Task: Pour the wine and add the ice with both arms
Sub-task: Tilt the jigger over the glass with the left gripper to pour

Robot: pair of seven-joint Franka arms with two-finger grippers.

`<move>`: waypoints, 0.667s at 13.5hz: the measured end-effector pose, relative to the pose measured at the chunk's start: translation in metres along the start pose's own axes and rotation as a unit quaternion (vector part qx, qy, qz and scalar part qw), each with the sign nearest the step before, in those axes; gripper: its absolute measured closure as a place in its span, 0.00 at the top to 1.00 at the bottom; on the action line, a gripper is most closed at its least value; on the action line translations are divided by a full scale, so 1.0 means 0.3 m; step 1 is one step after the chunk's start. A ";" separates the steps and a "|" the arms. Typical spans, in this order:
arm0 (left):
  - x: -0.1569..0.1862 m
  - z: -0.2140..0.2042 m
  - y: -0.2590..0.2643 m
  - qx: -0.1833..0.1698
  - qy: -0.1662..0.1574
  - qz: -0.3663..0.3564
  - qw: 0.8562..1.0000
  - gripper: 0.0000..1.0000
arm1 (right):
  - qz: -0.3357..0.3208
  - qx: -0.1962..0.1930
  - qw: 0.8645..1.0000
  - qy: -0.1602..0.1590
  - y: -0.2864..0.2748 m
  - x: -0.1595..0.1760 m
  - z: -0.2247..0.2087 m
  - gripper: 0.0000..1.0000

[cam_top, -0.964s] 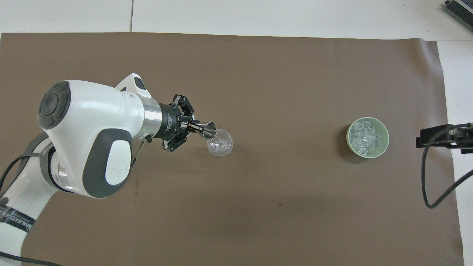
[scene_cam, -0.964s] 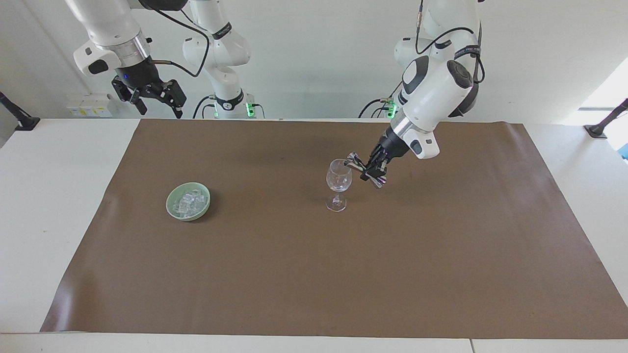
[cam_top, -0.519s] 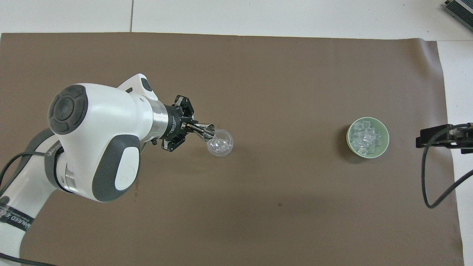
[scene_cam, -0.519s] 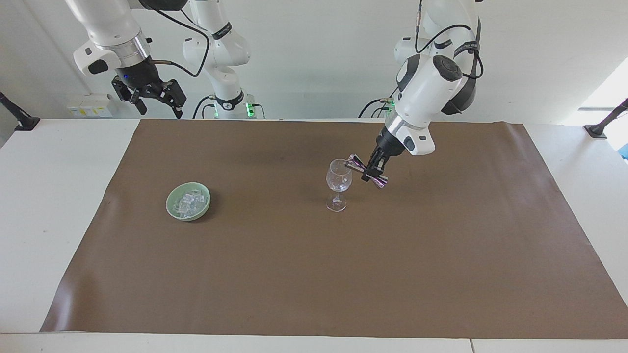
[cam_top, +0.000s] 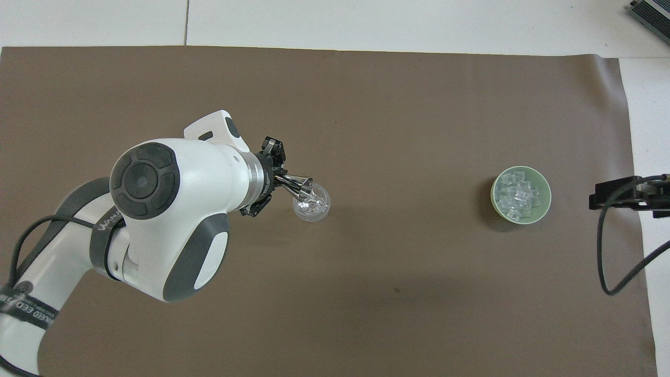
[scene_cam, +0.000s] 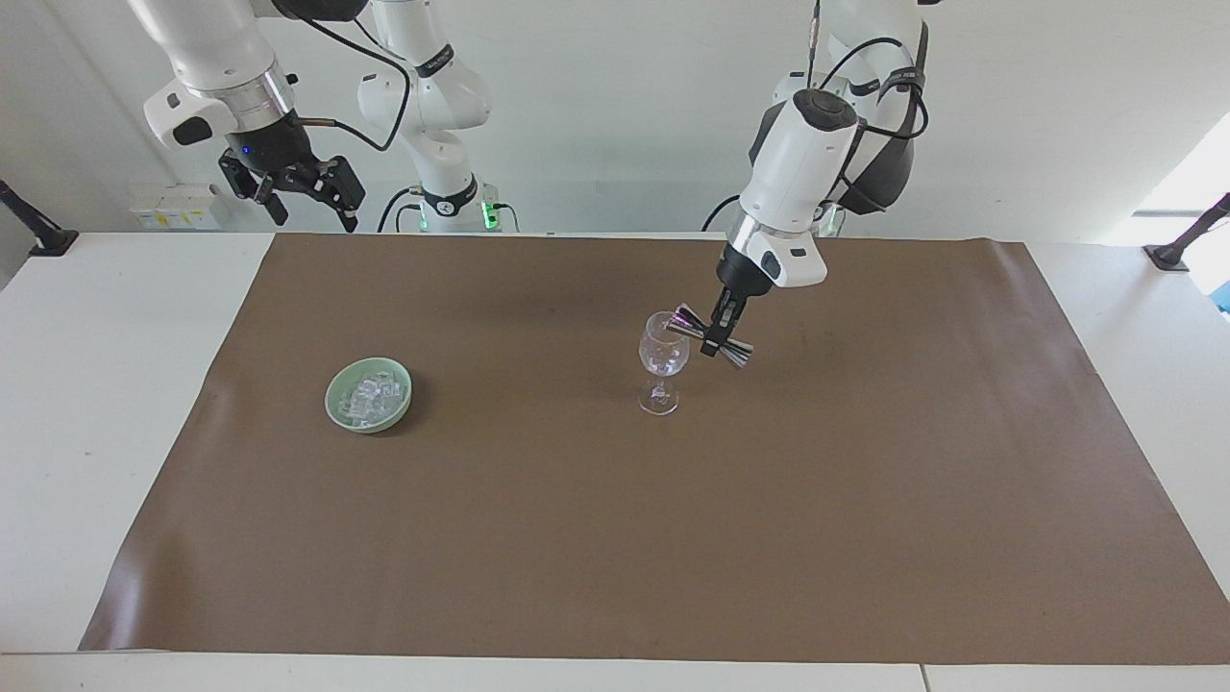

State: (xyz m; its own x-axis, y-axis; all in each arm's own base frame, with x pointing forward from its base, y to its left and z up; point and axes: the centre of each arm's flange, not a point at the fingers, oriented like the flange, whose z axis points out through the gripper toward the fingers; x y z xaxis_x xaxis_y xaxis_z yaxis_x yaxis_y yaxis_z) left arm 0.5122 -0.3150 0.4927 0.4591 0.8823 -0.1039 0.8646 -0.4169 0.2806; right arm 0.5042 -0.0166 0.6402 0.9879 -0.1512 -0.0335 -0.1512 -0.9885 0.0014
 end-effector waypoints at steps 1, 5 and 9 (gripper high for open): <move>-0.016 0.001 -0.001 -0.002 0.016 0.001 1.000 0.22 | 0.000 0.000 1.000 0.000 0.000 0.000 0.000 1.00; -0.070 0.002 -0.004 -0.011 0.060 0.012 0.998 0.22 | 0.000 0.000 1.000 0.000 0.000 0.000 0.000 1.00; -0.067 0.007 -0.009 -0.008 0.093 0.038 0.995 0.22 | 0.000 0.000 1.000 0.000 0.000 0.000 0.000 1.00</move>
State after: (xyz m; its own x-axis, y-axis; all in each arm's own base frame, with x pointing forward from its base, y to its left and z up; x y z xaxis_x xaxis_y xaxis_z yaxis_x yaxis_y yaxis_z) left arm 0.5011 -0.3320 0.4921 0.4753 0.8746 0.0959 0.8249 -0.4809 0.2971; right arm 0.5042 -0.0166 0.6402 0.9879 -0.1512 -0.0335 -0.1512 -0.9885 0.0014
